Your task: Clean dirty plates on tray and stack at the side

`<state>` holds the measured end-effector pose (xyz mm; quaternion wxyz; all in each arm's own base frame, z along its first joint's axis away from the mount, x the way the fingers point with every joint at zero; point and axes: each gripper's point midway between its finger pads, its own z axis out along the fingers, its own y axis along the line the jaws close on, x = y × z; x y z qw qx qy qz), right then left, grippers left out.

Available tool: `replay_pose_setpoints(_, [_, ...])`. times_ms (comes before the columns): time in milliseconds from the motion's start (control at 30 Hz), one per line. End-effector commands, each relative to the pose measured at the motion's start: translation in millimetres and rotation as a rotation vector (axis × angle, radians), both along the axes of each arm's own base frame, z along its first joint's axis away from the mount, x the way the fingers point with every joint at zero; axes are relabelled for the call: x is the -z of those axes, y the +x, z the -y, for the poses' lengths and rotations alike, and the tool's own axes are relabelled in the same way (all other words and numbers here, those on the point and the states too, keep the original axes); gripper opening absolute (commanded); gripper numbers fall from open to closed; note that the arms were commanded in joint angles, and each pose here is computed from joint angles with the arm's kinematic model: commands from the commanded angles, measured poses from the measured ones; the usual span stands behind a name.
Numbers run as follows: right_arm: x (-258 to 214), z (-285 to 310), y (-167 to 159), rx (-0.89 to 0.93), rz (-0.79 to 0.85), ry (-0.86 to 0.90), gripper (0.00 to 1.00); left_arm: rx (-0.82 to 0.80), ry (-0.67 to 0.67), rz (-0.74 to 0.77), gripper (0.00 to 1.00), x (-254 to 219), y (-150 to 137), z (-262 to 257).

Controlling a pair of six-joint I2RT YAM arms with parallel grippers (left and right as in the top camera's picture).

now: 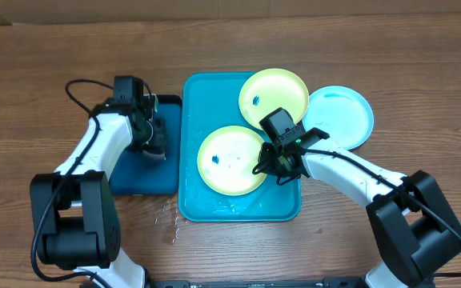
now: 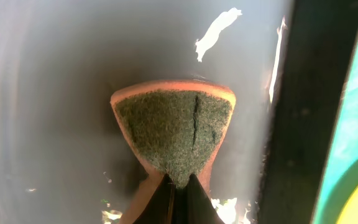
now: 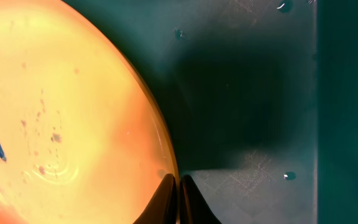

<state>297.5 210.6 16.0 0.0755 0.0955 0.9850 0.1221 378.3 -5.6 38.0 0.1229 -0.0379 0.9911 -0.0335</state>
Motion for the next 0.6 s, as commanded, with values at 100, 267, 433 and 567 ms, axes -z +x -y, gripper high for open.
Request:
replay_pose_setpoints(100, [3, 2, 1, 0.010, -0.001, -0.005, 0.04, -0.011, 0.070, 0.159, 0.04, -67, 33, -10])
replay_pose_setpoints(267, [3, 2, 1, 0.010, -0.001, -0.005, 0.04, 0.024, 0.013, 0.187, 0.04, -86, 33, 7])
replay_pose_setpoints(433, [3, 2, 1, 0.010, 0.000, -0.005, 0.04, 0.104, -0.108, 0.168, 0.04, -88, 25, 47])
replay_pose_setpoints(567, [1, -5, 0, 0.000, -0.007, 0.034, 0.04, 0.208, -0.280, 0.146, 0.04, -95, 13, 101])
